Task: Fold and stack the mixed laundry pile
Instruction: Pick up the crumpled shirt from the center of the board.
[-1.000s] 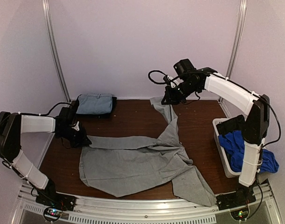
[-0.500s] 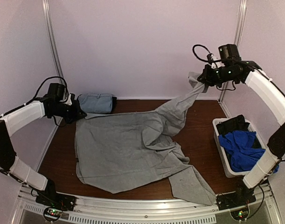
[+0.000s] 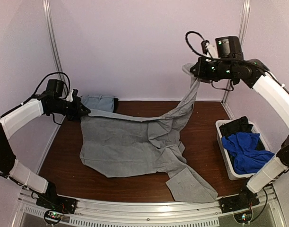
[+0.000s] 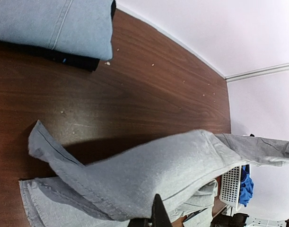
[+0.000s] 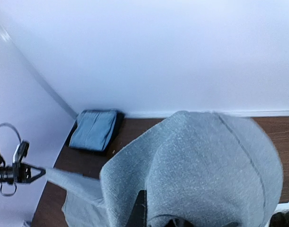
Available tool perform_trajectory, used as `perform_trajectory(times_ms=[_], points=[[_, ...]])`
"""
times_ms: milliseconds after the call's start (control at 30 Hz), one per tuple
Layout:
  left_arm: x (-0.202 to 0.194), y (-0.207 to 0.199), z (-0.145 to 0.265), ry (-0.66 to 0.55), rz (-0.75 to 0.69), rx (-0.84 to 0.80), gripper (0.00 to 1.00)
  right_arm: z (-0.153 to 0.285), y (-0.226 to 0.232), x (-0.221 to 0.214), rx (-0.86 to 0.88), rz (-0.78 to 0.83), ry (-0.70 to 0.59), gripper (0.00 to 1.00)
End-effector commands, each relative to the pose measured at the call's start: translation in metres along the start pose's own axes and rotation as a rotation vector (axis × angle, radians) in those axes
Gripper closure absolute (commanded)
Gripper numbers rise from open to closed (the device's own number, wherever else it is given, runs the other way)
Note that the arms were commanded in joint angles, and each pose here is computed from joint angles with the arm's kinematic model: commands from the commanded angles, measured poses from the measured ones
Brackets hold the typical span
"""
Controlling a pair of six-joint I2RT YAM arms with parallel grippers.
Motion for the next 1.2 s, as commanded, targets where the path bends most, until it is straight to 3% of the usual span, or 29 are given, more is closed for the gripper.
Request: perform_trajectory(times_ms=[0, 167, 200, 267, 333, 400, 467, 600, 800, 1167], points=[[-0.011, 0.024, -0.006, 0.02, 0.04, 0.09, 1.0, -0.025, 0.09, -0.068, 0.143, 0.119, 0.162, 1.0], [-0.016, 0.047, -0.024, 0.056, 0.093, 0.128, 1.0, -0.013, 0.175, -0.161, 0.444, 0.274, 0.381, 0.98], [-0.016, 0.049, -0.025, 0.056, 0.094, 0.13, 1.0, -0.002, 0.189, -0.179, 0.509, 0.342, 0.418, 0.89], [-0.014, 0.05, -0.028, 0.057, 0.089, 0.138, 1.0, 0.019, 0.197, -0.207, 0.57, 0.45, 0.495, 0.56], [-0.012, 0.051, -0.031, 0.066, 0.081, 0.144, 1.0, 0.031, 0.183, -0.213, 0.565, 0.441, 0.517, 0.28], [-0.011, 0.052, -0.033, 0.072, 0.075, 0.149, 1.0, 0.036, 0.161, -0.198, 0.533, 0.358, 0.446, 0.15], [-0.011, 0.053, -0.034, 0.074, 0.074, 0.154, 1.0, 0.025, 0.122, -0.179, 0.462, 0.191, 0.396, 0.16], [-0.011, 0.053, -0.033, 0.072, 0.076, 0.158, 1.0, -0.009, 0.051, -0.181, 0.282, -0.078, 0.478, 0.37], [-0.013, 0.055, -0.034, 0.076, 0.079, 0.163, 1.0, -0.046, 0.065, -0.222, 0.316, -0.21, 0.724, 0.49], [-0.014, 0.054, -0.031, 0.063, 0.078, 0.16, 1.0, -0.084, 0.09, -0.239, 0.169, -0.226, 0.886, 0.45]])
Point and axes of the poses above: each gripper's point midway between its finger pads, its own z axis back along the fingers, its own y axis along the line the jaws close on, x = y × z, the point moved 8 cm from there along z, back along the fingers, and after that the axes turned 11 degrees about z, right-handed, at the moved point
